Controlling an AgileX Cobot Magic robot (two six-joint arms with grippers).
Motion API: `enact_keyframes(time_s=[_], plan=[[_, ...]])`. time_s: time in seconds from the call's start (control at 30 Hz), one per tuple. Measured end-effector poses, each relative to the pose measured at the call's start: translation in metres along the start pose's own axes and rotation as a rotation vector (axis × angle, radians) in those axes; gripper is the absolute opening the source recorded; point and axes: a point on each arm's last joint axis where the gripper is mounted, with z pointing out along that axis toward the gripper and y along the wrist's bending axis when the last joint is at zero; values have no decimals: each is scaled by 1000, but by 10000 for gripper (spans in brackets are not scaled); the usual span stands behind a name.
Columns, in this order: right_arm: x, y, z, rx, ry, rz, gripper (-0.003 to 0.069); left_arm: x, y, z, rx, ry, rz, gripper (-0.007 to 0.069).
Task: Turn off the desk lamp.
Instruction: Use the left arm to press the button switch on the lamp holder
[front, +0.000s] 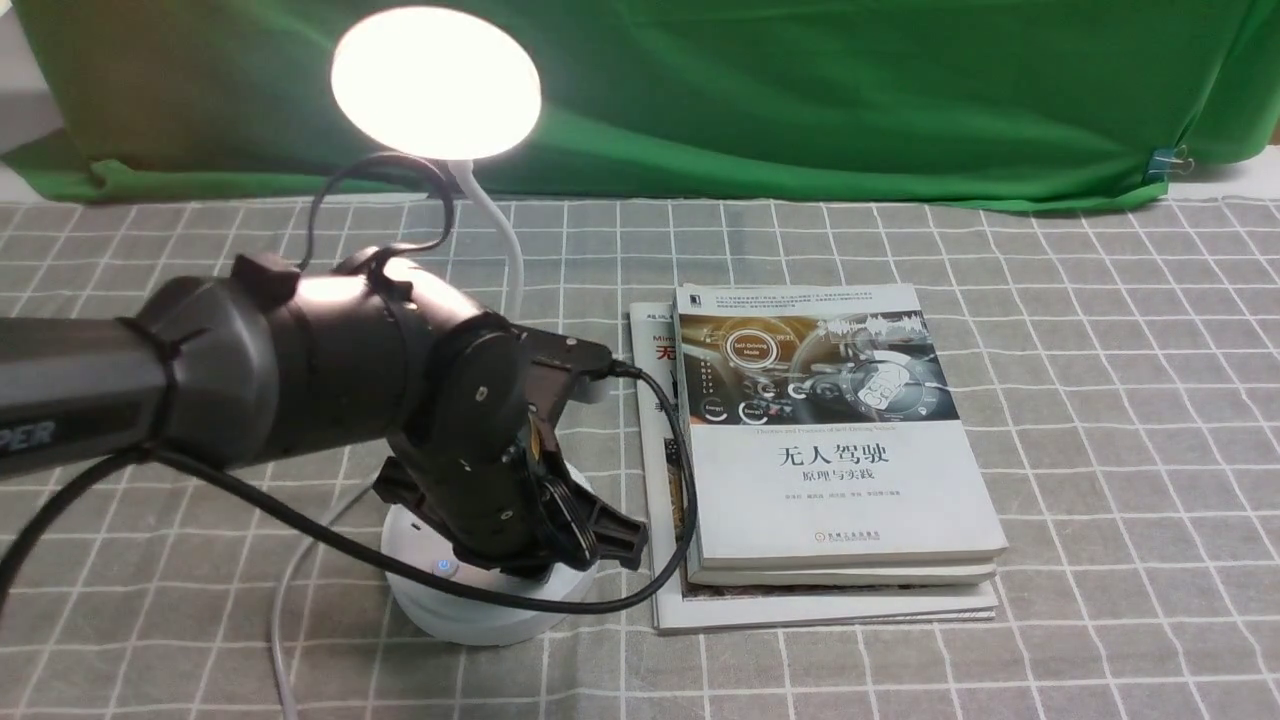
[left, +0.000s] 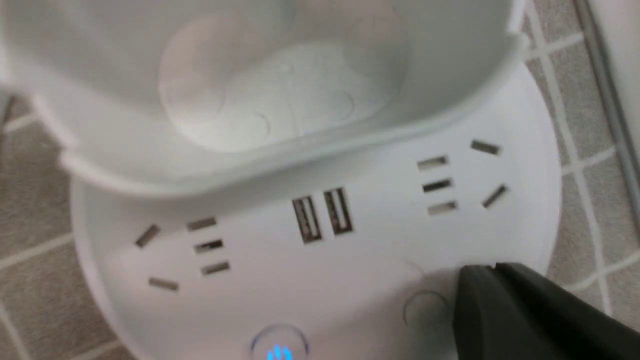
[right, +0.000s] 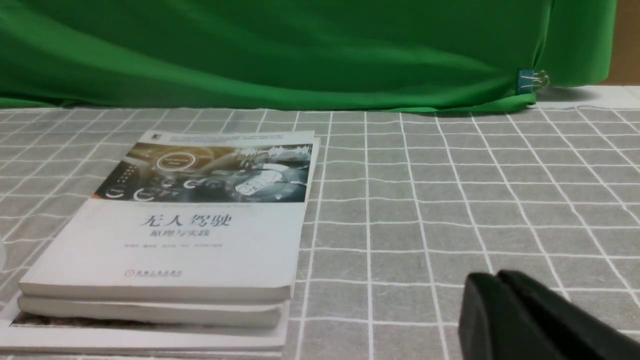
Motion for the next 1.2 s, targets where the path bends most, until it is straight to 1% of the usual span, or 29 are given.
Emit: enact_keyframes(time_s=[0.13, 0.27, 0.53, 0.7, 0.83, 1.07, 1.2], plan=[[0, 0, 0, 0, 0, 0, 36, -1, 0, -15, 10, -44, 0, 1], [0, 0, 0, 0, 0, 0, 36, 0, 1, -16, 2, -44, 9, 1], [0, 0, 0, 0, 0, 0, 36, 2, 3, 10, -19, 38, 9, 1], [0, 0, 0, 0, 0, 0, 36, 1, 2, 13, -22, 48, 9, 1], [0, 0, 0, 0, 0, 0, 36, 1, 2, 9, -19, 36, 11, 1], [0, 0, 0, 0, 0, 0, 36, 1, 1, -13, -6, -20, 10, 1], [0, 0, 0, 0, 0, 0, 36, 1, 1, -16, -5, -25, 10, 1]])
